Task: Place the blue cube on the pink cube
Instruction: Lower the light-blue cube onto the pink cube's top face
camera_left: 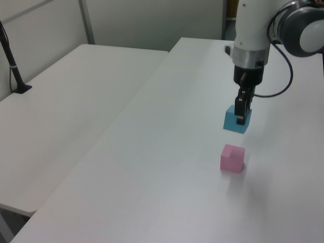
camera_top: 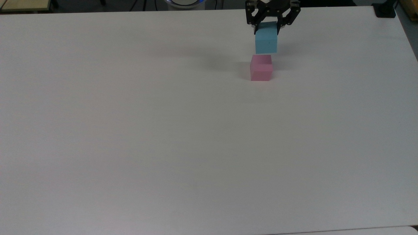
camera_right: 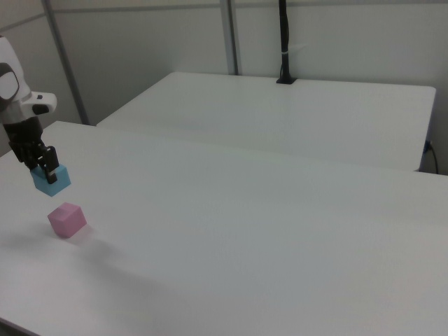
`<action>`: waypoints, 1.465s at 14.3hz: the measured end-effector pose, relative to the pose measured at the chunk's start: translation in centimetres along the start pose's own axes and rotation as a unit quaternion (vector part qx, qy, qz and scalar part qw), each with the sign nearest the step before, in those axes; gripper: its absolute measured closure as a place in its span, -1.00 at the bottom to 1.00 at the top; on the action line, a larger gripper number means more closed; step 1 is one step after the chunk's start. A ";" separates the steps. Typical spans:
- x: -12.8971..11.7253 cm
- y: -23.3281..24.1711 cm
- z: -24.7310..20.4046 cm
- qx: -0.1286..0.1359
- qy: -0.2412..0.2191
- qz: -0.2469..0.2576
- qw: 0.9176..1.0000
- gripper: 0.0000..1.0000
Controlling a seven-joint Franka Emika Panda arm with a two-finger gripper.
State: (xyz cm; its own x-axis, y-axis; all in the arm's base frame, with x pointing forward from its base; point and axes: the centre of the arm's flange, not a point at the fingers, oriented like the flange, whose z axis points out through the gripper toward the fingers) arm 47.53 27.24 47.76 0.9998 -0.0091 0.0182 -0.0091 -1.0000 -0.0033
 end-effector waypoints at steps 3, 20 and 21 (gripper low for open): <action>-0.2 -0.6 0.8 0.000 -0.006 -0.006 1.000 -0.20; -0.7 -3.2 8.1 -0.067 0.009 -0.006 0.998 -0.15; -0.7 -3.2 8.1 -0.068 0.009 -0.006 0.998 -0.16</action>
State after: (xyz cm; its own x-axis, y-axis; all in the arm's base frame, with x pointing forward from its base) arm 47.04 30.51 39.61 0.9994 0.0036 0.0348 -0.0010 -0.9912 0.1323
